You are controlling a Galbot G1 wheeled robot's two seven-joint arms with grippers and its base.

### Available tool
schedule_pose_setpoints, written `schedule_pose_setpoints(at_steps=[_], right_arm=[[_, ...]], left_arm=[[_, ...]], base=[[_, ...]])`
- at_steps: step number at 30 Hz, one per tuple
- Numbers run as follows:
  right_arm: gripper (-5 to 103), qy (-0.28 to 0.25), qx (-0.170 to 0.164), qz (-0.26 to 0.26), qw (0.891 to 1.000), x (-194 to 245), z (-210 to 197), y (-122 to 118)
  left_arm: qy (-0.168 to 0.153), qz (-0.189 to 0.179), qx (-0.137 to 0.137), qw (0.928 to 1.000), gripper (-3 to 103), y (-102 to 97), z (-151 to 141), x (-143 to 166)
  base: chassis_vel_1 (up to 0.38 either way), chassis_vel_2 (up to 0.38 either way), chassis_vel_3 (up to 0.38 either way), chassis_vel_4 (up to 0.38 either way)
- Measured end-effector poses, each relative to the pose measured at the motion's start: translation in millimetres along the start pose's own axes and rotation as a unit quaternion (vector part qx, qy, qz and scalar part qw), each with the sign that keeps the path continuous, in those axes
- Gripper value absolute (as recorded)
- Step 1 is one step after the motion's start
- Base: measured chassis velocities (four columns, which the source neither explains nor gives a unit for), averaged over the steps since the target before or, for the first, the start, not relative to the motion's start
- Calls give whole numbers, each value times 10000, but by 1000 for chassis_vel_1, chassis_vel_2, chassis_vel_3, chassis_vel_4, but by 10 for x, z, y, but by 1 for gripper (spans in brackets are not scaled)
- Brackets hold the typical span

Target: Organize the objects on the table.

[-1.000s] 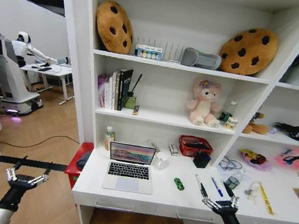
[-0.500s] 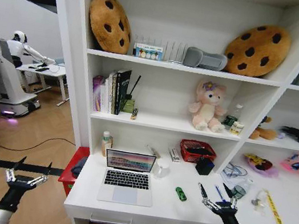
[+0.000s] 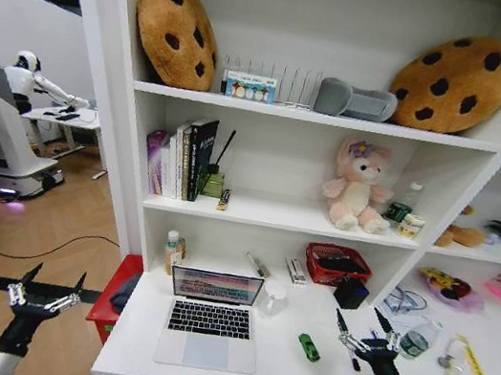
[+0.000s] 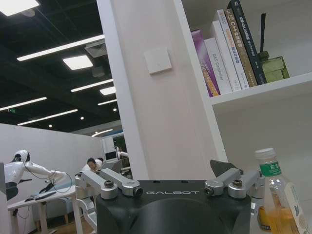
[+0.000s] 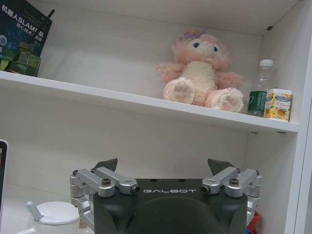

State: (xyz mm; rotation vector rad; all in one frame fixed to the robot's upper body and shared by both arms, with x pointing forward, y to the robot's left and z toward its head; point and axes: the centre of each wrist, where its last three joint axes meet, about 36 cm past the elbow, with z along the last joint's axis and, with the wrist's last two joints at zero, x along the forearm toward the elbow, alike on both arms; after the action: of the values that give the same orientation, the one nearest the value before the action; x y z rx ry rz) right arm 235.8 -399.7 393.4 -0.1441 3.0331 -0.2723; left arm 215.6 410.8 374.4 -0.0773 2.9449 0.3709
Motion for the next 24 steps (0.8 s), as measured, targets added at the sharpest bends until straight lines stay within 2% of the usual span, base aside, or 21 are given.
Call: schedule_pose_setpoints(at_steps=[2, 5, 6, 8, 9, 11, 12, 14, 15, 18, 19, 22, 23, 24], right_arm=[[100, 3, 5, 5, 10000, 3, 2, 2], [100, 4, 2, 21, 10000, 8, 4, 8], [100, 4, 2, 21, 10000, 8, 4, 8], [100, 1, -17, 42, 10000, 14, 5, 22], [100, 1, -17, 42, 10000, 14, 5, 22], [100, 5, -41, 66, 10000, 29, 13, 37], [100, 5, -41, 66, 10000, 29, 13, 37], [100, 11, -61, 93, 9999, 52, 26, 56], [100, 11, -61, 93, 9999, 52, 26, 56], [100, 27, -84, 123, 9999, 75, 51, 76], [100, 27, -84, 123, 9999, 75, 51, 76], [100, 41, -107, 143, 9998, 92, 71, 102], [100, 41, -107, 143, 9998, 92, 71, 102], [100, 43, -114, 146, 9998, 94, 75, 108]], left_arm=[[-20, 4, -9, 10000, 100, -2, 6, 2], [-96, 101, -71, 9999, 85, 10, 26, 0], [-96, 101, -71, 9999, 85, 10, 26, 0], [-81, 187, -102, 9997, 74, 19, 26, 20], [-81, 187, -102, 9997, 74, 19, 26, 20], [-85, 302, -112, 9994, 63, 21, 0, 31], [-85, 302, -112, 9994, 63, 21, 0, 31], [-106, 492, -170, 9986, 51, 25, -41, 29], [-106, 492, -170, 9986, 51, 25, -41, 29], [-146, 655, -250, 9974, 35, -9, -81, 9], [-146, 655, -250, 9974, 35, -9, -81, 9], [-133, 807, -308, 9962, 19, -62, -130, -20], [-133, 807, -308, 9962, 19, -62, -130, -20], [-139, 864, -322, 9956, 14, -68, -165, -45]], base=[[0, 0, 0, 0], [0, 0, 0, 0], [0, 0, 0, 0], [0, 0, 0, 0], [0, 0, 0, 0], [0, 0, 0, 0], [0, 0, 0, 0], [0, 0, 0, 0], [0, 0, 0, 0], [0, 0, 0, 0], [0, 0, 0, 0], [0, 0, 0, 0], [0, 0, 0, 0], [0, 0, 0, 0]])
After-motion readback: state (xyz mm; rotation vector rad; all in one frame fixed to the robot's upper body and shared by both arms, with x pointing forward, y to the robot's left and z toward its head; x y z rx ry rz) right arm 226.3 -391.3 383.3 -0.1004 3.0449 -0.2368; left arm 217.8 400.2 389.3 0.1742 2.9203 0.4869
